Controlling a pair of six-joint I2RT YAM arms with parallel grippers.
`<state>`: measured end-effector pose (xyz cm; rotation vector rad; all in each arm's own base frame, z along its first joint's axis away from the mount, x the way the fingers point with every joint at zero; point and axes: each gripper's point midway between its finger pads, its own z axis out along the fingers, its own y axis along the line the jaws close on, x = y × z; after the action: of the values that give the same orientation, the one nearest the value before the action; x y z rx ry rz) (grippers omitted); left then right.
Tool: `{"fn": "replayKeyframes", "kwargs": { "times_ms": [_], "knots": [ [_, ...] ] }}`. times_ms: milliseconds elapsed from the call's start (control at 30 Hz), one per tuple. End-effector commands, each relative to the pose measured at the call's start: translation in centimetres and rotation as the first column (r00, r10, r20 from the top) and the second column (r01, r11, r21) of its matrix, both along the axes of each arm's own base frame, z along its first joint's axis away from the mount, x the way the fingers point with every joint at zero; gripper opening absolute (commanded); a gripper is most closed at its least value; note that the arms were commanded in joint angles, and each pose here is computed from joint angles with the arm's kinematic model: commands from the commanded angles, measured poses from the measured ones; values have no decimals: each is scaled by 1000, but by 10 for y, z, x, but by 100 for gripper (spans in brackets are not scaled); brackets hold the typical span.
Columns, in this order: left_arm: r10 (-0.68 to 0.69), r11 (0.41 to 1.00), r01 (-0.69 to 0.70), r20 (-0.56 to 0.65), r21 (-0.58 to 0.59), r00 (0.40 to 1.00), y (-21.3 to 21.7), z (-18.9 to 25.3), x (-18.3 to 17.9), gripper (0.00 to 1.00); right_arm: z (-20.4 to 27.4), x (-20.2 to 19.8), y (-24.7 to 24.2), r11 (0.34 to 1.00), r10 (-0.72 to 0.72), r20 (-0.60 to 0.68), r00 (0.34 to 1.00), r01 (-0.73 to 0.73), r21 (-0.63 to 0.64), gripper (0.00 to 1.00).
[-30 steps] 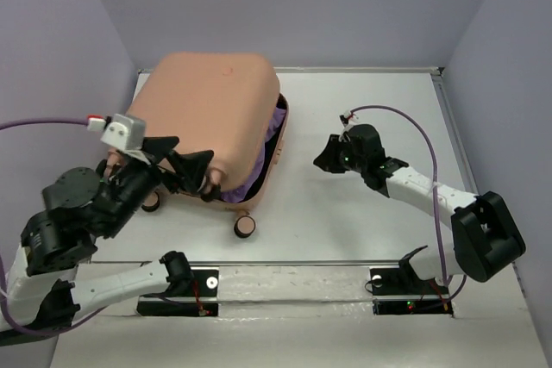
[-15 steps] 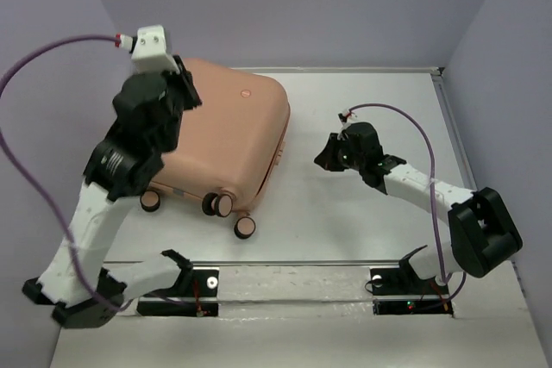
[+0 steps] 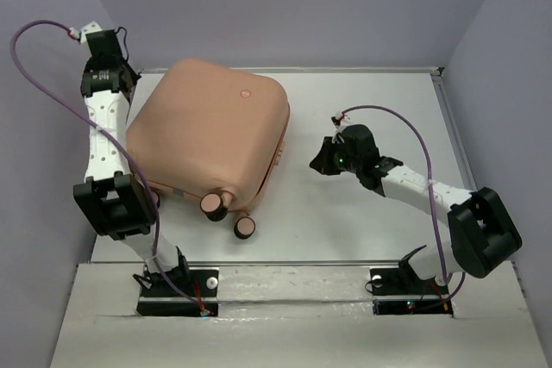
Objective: Pack the luggage
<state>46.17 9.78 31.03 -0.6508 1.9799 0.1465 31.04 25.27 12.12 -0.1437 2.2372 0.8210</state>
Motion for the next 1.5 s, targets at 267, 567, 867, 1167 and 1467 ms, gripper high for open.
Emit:
{"fn": "replayKeyframes", "kwargs": {
  "times_ms": [267, 567, 867, 1167, 1467],
  "knots": [
    [39, 984, -82, -259, -157, 965, 72, -132, 10, 6, 20, 6, 24, 997, 66, 74, 995, -68, 30, 7],
    [-135, 940, 15, -330, -342, 934, 16, -221, -21, 6, 22, 77, 45, 998, -4, 121, 993, 11, -55, 7],
    [-316, 844, 192, -176, -500, 932, -75, -209, -82, 6, 21, 123, 55, 998, 12, 113, 994, -5, -66, 7],
    [-486, 759, 369, -90, -537, 869, -175, -211, -155, 6, 44, 156, 104, 984, 181, 148, 972, -179, -23, 7],
    [-385, 859, 389, 81, -332, 919, -167, -126, -178, 6, 144, 234, 79, 998, 38, 287, 957, -24, -52, 41]
  ]
}}
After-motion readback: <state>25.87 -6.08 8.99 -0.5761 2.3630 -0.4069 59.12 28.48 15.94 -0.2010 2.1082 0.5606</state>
